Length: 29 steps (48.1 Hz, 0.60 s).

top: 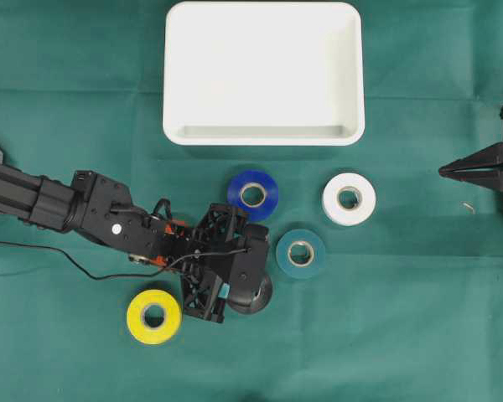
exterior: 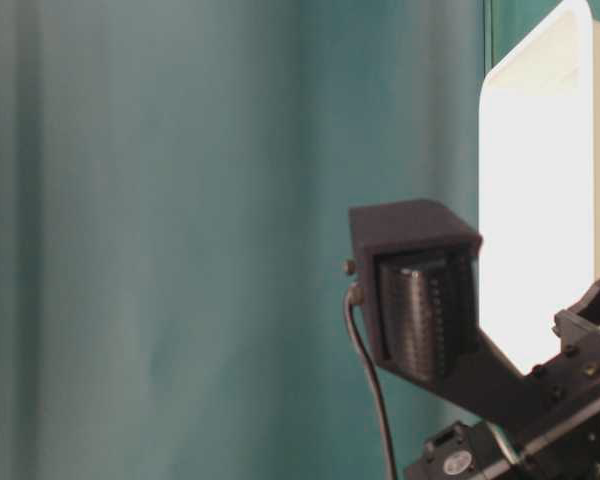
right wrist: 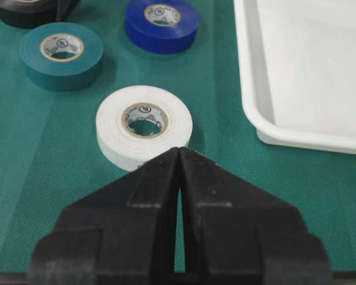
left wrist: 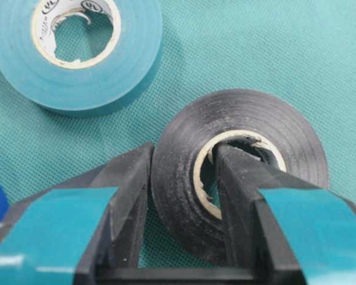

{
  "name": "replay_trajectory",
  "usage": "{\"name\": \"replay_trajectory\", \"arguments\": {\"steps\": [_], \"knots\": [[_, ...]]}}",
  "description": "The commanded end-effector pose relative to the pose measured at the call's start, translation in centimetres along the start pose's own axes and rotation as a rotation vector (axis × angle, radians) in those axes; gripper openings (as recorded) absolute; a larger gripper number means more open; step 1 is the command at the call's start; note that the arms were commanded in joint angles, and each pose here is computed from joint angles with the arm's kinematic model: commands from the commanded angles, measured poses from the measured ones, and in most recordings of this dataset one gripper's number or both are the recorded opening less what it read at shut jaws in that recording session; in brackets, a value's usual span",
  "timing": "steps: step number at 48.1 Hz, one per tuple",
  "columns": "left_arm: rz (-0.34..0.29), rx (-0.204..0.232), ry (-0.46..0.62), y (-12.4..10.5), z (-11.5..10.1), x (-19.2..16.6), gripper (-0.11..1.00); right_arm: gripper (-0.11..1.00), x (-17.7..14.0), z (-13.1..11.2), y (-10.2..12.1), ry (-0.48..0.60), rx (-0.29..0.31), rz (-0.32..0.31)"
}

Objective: Put the tape into the white case with the left arm.
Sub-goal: 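Lower the left gripper into the black roll's hole and close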

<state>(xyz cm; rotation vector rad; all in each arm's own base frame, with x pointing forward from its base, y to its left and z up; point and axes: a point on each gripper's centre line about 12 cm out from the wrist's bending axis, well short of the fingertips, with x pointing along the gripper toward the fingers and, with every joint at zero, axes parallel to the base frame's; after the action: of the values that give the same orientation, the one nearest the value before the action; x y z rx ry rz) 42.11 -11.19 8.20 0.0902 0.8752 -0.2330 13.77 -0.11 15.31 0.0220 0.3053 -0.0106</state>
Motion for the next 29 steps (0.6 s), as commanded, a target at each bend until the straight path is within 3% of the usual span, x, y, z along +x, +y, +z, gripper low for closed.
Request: {"name": "replay_trajectory", "arguments": {"steps": [1,10,29], "knots": [[-0.003,0.002,-0.005,-0.2,0.3,-0.6,0.3,-0.09,0.1,0.5,0.0,-0.015,0.0,0.0],[-0.013,0.013,-0.029,-0.8,1.1,-1.4,0.3,-0.09,0.1,0.5,0.0,-0.015,0.0,0.001],[-0.041,0.048,-0.13,-2.4,5.2,-7.7,0.26,-0.09,0.1,0.5,0.0,-0.014,0.0,0.001]]}}
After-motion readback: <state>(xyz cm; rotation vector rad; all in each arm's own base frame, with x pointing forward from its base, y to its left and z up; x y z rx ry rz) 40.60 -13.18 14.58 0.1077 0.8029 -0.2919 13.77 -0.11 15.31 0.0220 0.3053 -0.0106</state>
